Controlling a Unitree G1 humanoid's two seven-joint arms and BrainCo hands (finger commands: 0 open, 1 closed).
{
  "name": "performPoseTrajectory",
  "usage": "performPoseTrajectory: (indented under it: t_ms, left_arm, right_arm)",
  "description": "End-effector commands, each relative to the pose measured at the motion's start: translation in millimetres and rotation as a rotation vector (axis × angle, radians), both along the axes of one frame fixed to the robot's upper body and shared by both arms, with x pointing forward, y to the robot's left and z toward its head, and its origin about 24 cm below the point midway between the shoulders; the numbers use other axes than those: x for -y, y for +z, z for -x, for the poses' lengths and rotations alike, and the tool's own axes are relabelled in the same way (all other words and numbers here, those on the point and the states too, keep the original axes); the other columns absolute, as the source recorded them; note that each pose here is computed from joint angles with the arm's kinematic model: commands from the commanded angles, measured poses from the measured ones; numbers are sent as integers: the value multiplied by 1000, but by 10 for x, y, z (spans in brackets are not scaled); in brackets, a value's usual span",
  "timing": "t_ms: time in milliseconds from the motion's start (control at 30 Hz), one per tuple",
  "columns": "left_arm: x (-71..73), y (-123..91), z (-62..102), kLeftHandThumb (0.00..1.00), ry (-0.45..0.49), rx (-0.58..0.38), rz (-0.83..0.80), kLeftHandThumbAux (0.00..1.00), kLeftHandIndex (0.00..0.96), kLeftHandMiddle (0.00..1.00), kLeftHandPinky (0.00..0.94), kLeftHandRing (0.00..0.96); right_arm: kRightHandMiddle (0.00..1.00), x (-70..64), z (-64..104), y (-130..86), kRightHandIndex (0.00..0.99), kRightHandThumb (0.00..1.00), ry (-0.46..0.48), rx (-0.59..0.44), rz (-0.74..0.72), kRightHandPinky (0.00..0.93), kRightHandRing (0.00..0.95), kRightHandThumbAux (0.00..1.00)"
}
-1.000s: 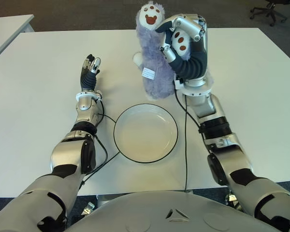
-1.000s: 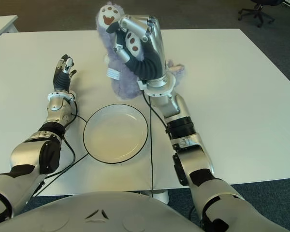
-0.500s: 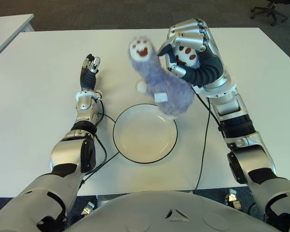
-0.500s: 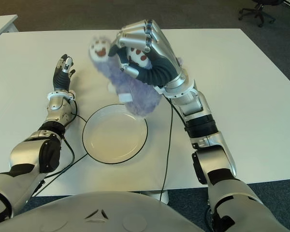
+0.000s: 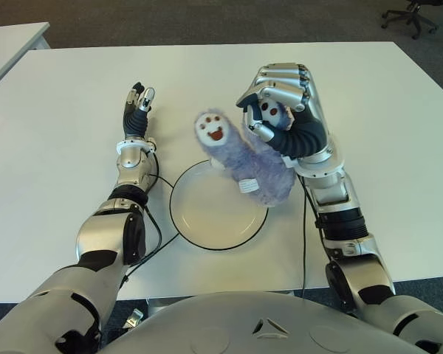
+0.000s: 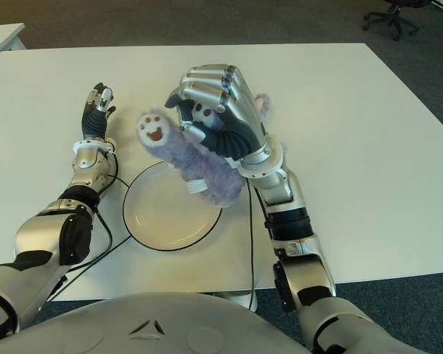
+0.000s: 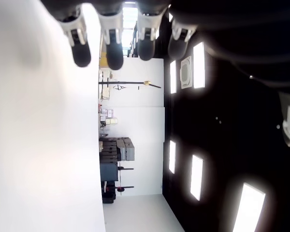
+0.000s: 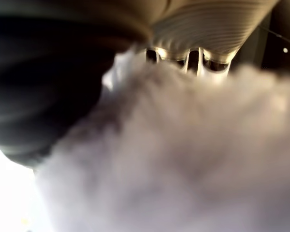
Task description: Put the doll into the plate.
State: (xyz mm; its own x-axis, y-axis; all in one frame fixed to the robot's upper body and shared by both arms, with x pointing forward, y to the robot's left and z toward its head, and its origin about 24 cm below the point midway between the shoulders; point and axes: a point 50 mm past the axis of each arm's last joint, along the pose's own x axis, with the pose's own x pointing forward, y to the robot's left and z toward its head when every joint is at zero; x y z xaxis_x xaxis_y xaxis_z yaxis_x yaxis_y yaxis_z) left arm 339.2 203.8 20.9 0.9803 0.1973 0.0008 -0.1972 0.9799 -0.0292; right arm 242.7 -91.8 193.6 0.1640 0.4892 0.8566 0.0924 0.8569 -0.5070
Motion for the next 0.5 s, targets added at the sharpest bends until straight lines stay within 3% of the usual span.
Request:
performPoseTrajectory:
  t_ms: [33,167,500]
  left_arm:
    - [97,-536,347,0,11,-222,16,403,0,54,100,100]
    - [85,-549,344,0,22,-240,26,400,0,68,172,124]
    - [88,-546,338,0,30,-241,31,399,0,94,174,150]
  right_arm:
    - [622,-26,15,-28,426,711,-43,-19,-17,623,626,714]
    - [634,-56,18,-46,425,710,-15,-43,-16,654,644,716]
    - [659,-58,7,-67,425,711,51,-70,0,687,677,717]
